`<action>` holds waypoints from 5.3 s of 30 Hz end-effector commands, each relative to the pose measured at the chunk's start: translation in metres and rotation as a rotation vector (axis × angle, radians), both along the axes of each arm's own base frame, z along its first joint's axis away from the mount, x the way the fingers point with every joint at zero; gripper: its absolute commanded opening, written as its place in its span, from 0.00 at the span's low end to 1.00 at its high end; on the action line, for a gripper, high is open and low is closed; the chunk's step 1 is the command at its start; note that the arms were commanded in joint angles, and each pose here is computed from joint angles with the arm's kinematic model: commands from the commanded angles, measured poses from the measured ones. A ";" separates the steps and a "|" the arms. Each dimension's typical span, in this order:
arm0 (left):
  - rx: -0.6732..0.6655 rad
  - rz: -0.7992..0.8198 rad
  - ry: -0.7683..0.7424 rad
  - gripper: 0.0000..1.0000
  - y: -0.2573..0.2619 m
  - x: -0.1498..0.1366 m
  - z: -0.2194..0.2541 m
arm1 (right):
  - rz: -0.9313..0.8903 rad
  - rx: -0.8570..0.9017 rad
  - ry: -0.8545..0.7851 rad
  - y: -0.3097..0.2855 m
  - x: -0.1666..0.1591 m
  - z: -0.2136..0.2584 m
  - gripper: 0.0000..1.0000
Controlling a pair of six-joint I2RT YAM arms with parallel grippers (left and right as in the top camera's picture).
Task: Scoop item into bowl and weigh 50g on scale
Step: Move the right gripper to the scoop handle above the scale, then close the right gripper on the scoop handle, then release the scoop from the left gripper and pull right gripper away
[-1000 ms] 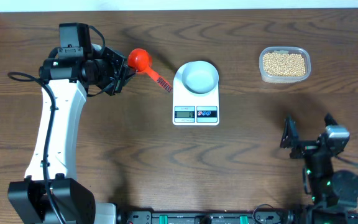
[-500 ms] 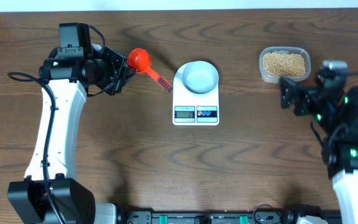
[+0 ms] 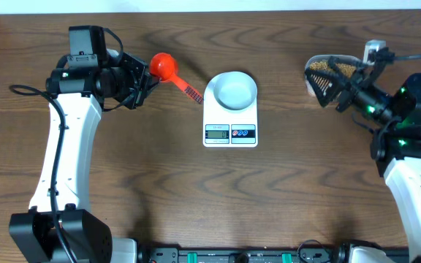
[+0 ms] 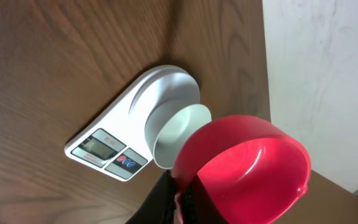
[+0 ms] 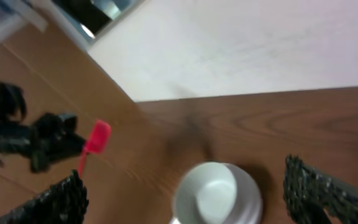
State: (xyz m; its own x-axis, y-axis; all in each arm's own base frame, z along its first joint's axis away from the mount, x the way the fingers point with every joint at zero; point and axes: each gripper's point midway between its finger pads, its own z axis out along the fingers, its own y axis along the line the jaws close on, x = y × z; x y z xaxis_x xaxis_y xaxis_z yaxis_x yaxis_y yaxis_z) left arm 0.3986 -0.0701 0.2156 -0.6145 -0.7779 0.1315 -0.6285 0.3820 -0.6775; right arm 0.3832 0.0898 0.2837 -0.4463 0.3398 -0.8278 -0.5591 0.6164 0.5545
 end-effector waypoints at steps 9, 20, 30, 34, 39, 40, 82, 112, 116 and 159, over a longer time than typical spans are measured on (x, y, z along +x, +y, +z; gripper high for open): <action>0.005 -0.024 -0.051 0.07 -0.035 0.007 0.013 | -0.076 0.166 0.199 0.040 0.021 -0.014 0.99; 0.012 0.044 0.009 0.07 -0.056 0.003 0.007 | -0.017 0.156 0.207 0.084 0.009 -0.014 0.99; -0.036 0.040 0.054 0.07 -0.089 -0.008 0.008 | 0.045 0.156 0.234 0.114 -0.004 -0.017 0.85; -0.070 0.086 0.094 0.07 -0.095 -0.010 0.008 | 0.074 0.157 0.242 0.125 -0.011 -0.017 0.86; -0.101 0.128 0.128 0.07 -0.097 -0.011 0.008 | 0.106 0.152 0.245 0.137 -0.018 -0.017 0.89; -0.100 0.124 0.127 0.07 -0.099 -0.012 0.008 | 0.111 0.152 0.246 0.139 -0.019 -0.017 0.89; -0.104 0.002 0.102 0.07 -0.146 -0.029 0.013 | 0.163 0.133 0.302 0.153 -0.032 -0.028 0.35; -0.105 0.003 0.102 0.92 -0.146 -0.029 0.013 | 0.160 0.127 0.323 0.152 -0.033 -0.033 0.01; -0.106 0.003 0.099 0.92 -0.146 -0.028 0.013 | 0.158 0.127 0.322 0.152 -0.033 -0.033 0.01; 0.225 -0.458 -0.366 0.93 -0.118 -0.038 0.052 | -0.170 0.163 0.348 0.035 0.023 -0.044 0.01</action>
